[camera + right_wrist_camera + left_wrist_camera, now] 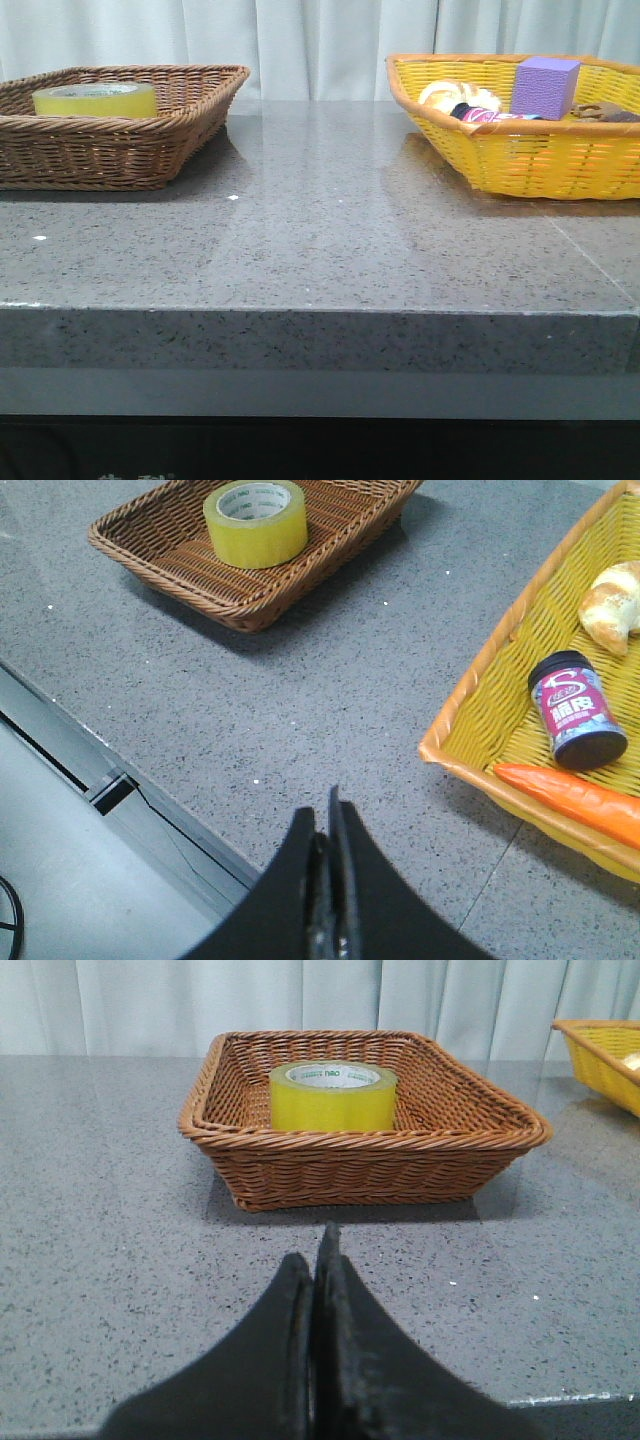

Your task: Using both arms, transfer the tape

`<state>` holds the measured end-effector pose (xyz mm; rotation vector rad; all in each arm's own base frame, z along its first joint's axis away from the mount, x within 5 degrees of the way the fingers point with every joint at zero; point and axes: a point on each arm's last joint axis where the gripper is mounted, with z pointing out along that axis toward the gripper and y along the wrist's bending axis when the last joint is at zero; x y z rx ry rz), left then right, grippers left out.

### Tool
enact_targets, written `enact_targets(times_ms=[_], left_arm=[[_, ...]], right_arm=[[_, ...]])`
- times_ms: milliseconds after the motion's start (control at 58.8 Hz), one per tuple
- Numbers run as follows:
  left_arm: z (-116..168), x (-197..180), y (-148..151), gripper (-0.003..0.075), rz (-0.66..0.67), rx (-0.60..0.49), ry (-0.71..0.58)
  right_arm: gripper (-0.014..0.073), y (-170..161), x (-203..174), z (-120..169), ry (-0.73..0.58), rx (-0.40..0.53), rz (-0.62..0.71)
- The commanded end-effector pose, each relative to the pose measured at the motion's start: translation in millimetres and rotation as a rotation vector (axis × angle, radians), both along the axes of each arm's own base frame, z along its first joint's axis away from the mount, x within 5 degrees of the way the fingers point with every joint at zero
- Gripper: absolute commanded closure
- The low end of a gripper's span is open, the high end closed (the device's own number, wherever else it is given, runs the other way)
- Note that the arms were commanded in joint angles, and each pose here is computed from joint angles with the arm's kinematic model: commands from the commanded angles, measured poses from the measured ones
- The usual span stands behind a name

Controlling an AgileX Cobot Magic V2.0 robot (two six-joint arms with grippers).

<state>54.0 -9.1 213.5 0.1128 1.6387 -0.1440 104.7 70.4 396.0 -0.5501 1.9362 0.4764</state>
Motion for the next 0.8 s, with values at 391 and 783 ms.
enact_targets(times_ms=[391,783], left_arm=[[-7.2,1.1,2.8,0.074,0.046,-0.06,-0.215],[-7.7,1.3,4.9,0.074,0.084,-0.062,-0.211]], right_arm=[[0.0664,-0.4,0.7,12.8,-0.074,0.045,-0.011],[0.0664,-0.4,0.7,12.8,-0.074,0.045,-0.011]])
